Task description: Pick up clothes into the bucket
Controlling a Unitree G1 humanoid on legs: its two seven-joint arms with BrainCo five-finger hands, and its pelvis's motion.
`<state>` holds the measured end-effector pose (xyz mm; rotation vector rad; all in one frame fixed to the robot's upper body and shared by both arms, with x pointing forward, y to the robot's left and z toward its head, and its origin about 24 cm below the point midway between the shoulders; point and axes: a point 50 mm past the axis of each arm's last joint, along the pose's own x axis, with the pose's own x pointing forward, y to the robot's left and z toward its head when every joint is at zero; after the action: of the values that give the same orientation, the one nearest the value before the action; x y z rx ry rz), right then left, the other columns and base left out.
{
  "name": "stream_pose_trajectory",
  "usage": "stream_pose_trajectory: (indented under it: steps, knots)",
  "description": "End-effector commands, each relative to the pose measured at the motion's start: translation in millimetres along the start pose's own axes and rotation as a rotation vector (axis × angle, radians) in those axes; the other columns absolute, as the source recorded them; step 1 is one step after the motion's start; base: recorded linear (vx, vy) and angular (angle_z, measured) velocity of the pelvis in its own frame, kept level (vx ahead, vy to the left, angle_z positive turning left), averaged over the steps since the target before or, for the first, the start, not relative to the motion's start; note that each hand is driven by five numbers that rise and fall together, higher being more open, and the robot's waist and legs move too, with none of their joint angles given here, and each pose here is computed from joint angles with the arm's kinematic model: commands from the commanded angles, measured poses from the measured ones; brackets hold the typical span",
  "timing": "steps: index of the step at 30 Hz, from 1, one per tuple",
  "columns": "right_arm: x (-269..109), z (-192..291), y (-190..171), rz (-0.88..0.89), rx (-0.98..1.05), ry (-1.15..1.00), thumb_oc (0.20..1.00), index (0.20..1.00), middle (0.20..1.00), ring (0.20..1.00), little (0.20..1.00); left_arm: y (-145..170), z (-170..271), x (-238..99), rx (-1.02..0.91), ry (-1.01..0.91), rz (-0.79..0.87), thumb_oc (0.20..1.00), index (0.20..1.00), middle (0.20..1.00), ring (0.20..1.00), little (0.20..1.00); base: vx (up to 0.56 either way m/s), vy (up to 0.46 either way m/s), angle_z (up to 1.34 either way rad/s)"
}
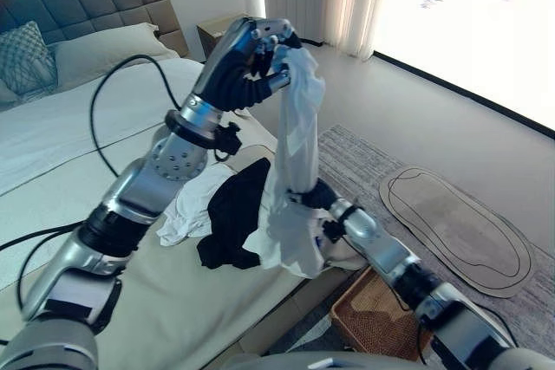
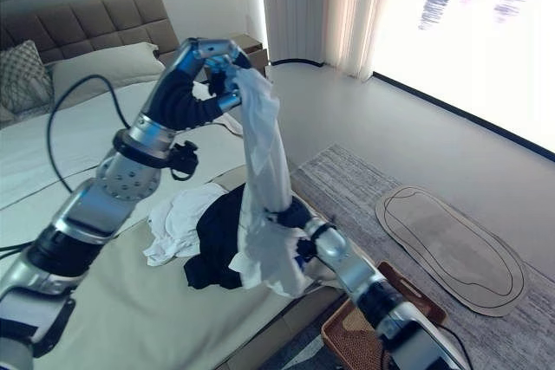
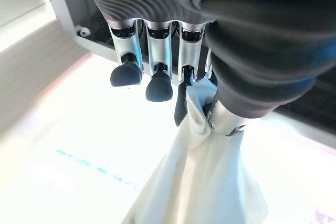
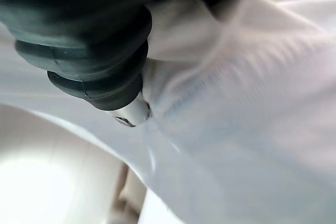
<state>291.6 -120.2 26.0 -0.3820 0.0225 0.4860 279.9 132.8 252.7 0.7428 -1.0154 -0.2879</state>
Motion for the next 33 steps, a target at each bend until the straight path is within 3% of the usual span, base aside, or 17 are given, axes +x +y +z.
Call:
stream_pose_trajectory:
  steps: [1,7,14,15,17,21,22,24,29,33]
  knots:
    - [-14.3,-26.3,-1.6,-0.021,-0.018,0.107,0.200,0.200,0.200,0.200,0.200,74.2,20.0,26.1,0.067,-0.154,0.381,0.200,0.200,0.200,0.200,0.200,0.00,0.000,0.00]
    - [-62.6,-49.9,-48.6,-0.346,0.141,0.138,0.200,0.200,0.200,0.200,0.200,93.7,-17.3,-25.5,0.149,0.075,0.483,0.200,0.200,0.200,0.200,0.200,0.00,-0.003,-0.03]
    - [-95.3,-30.0,-97.7,-0.661,0.150,0.002,0.200,0.200,0.200,0.200,0.200,48.9,-65.4,-112.4,-0.009,0.474,0.527,0.200,0.200,0.200,0.200,0.200,0.01,0.001,-0.08]
    - [-98.7,-25.2,-102.9,-0.694,0.143,-0.021,0.200,0.200,0.200,0.200,0.200,37.1,-69.9,-123.4,-0.042,0.532,0.505,0.564,0.564,0.564,0.564,0.564,0.00,0.000,-0.16]
    - [-106.2,-17.1,-115.8,-0.769,0.124,-0.061,0.200,0.200,0.200,0.200,0.200,7.4,-78.8,-147.2,-0.147,0.661,0.430,1.000,1.000,1.000,1.000,1.000,0.00,0.000,-0.10]
    - [-114.1,-7.4,-131.4,-0.866,0.124,-0.116,0.200,0.200,0.200,0.200,0.200,-39.7,-83.2,-184.4,-0.388,0.836,0.291,1.000,1.000,1.000,1.000,1.000,0.00,0.000,-0.01]
    - [-114.6,-7.6,-131.5,-0.867,0.124,-0.116,0.200,0.200,0.200,0.200,0.200,-39.9,-83.5,-184.4,-0.391,0.835,0.290,1.000,1.000,1.000,1.000,1.000,-0.01,-0.005,-0.08]
    - [-116.3,-2.6,-136.8,-0.906,0.145,-0.156,0.200,0.200,0.200,0.200,0.200,-72.1,-82.7,-217.7,-0.589,0.981,0.307,1.000,1.000,1.000,1.000,1.000,-0.01,-0.010,-0.14]
    - [-128.9,-3.4,-148.5,-0.999,0.135,-0.164,0.200,0.200,0.200,0.200,0.200,-98.2,-69.8,-260.4,-0.794,1.126,0.343,1.000,1.000,1.000,1.000,1.000,0.00,-0.007,-0.16]
    - [-137.8,-11.6,-155.0,-1.107,0.184,-0.153,0.200,0.200,0.200,0.200,0.200,-100.1,-62.8,-285.3,-0.820,1.207,0.413,1.000,1.000,1.000,1.000,1.000,-0.06,-0.008,-0.07]
